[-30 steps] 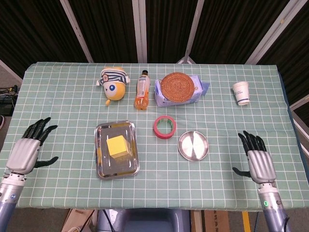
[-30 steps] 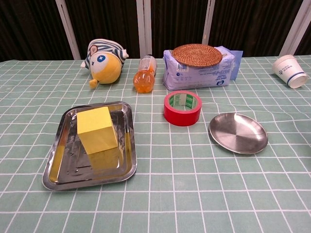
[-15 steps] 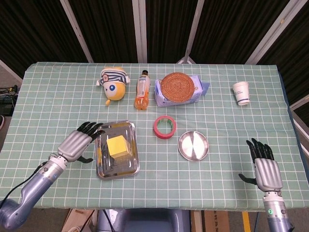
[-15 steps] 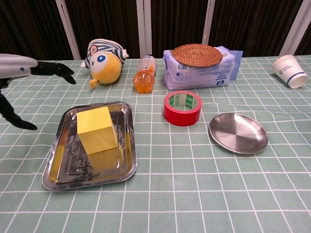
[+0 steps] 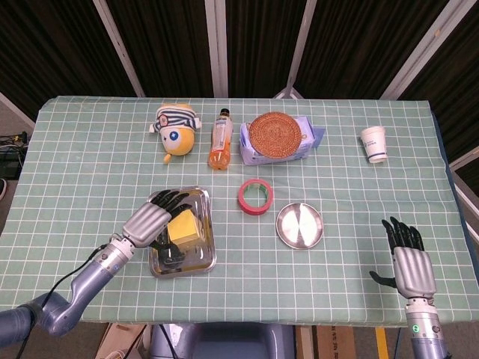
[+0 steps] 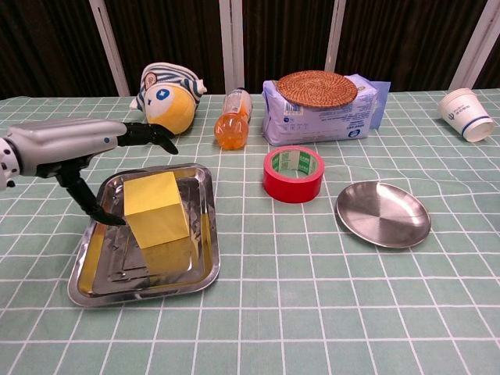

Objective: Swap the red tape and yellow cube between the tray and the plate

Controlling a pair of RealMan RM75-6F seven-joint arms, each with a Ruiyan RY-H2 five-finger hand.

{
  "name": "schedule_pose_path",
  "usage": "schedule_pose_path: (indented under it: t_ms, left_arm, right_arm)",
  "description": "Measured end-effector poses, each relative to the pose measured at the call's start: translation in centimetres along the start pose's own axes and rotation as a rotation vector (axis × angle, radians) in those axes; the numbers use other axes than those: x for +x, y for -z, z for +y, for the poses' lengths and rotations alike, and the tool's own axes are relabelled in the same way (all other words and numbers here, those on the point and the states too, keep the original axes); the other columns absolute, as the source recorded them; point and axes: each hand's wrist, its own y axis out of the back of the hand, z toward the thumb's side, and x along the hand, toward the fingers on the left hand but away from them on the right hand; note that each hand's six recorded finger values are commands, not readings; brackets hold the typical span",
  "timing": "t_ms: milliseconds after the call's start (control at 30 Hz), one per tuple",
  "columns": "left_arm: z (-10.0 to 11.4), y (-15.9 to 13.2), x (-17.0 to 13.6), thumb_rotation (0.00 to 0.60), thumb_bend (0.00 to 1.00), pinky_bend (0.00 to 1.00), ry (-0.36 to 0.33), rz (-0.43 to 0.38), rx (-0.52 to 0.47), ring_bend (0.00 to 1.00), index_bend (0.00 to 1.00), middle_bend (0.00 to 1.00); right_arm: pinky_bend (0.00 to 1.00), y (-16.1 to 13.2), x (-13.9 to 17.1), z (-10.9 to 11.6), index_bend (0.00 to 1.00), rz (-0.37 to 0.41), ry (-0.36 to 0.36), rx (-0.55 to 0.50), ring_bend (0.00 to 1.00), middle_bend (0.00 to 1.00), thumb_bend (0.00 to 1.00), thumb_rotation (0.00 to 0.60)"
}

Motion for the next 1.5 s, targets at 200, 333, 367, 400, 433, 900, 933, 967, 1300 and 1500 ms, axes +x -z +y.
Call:
schedule_pose_path:
  t_ms: [200, 333, 367, 400, 433, 900, 933, 967, 1300, 1500]
  left_arm:
    - [-1.5, -0.7, 0.7, 0.600, 0.00, 0.08, 0.008, -0.023, 0.014, 0.00, 0.17, 0.00]
    - [-2.0, -0.7, 0.9, 0.600, 0.00, 0.13, 0.010, -0.024, 0.019, 0.00, 0.18, 0.00]
    - [-2.2, -0.6, 1.0, 0.600, 0.01, 0.14, 0.013, -0.021, 0.021, 0.00, 0.18, 0.00]
    - [-2.4, -0.6, 1.1, 0.600, 0.03, 0.16, 0.016, -0.021, 0.021, 0.00, 0.18, 0.00]
    - [-2.6, -0.6, 1.1, 0.600, 0.05, 0.17, 0.019, -0.020, 0.022, 0.00, 0.18, 0.00]
    - [-3.2, -0.5, 1.4, 0.600, 0.29, 0.39, 0.024, -0.013, 0.040, 0.20, 0.23, 0.19]
    - [-3.2, -0.5, 1.5, 0.600, 0.30, 0.39, 0.019, -0.013, 0.042, 0.21, 0.24, 0.21]
    - [-3.2, -0.6, 1.6, 0.600, 0.33, 0.40, 0.012, -0.015, 0.043, 0.22, 0.27, 0.23]
    - [-2.4, -0.5, 1.6, 0.600, 0.42, 0.42, -0.034, -0.014, 0.031, 0.26, 0.37, 0.31]
    - [-1.2, -1.0, 1.2, 0.600, 0.42, 0.42, -0.068, -0.031, -0.021, 0.27, 0.37, 0.31]
  right_arm:
    - [0.00, 0.1, 0.1, 0.1, 0.00, -0.005, -0.001, -0.016, 0.00, 0.00, 0.01, 0.600]
    - [0.00, 0.1, 0.1, 0.1, 0.00, -0.008, 0.000, -0.022, 0.00, 0.00, 0.01, 0.600]
    - [0.00, 0.1, 0.2, 0.1, 0.00, -0.007, -0.001, -0.020, 0.00, 0.00, 0.01, 0.600]
    - [0.00, 0.0, 0.1, 0.1, 0.00, -0.007, -0.001, -0.020, 0.00, 0.00, 0.01, 0.600]
    - [0.00, 0.0, 0.1, 0.1, 0.00, -0.007, 0.000, -0.020, 0.00, 0.00, 0.01, 0.600]
    - [0.00, 0.2, 0.1, 0.1, 0.00, -0.022, 0.005, -0.044, 0.00, 0.00, 0.01, 0.600]
    - [0.00, 0.2, 0.1, 0.1, 0.00, -0.023, 0.004, -0.046, 0.00, 0.00, 0.01, 0.600]
    - [0.00, 0.2, 0.1, 0.1, 0.00, -0.023, 0.003, -0.047, 0.00, 0.00, 0.01, 0.600]
    - [0.00, 0.5, 0.1, 0.3, 0.00, -0.025, 0.005, -0.067, 0.00, 0.00, 0.02, 0.600]
    - [0.00, 0.6, 0.1, 0.4, 0.00, -0.031, 0.009, -0.072, 0.00, 0.00, 0.01, 0.600]
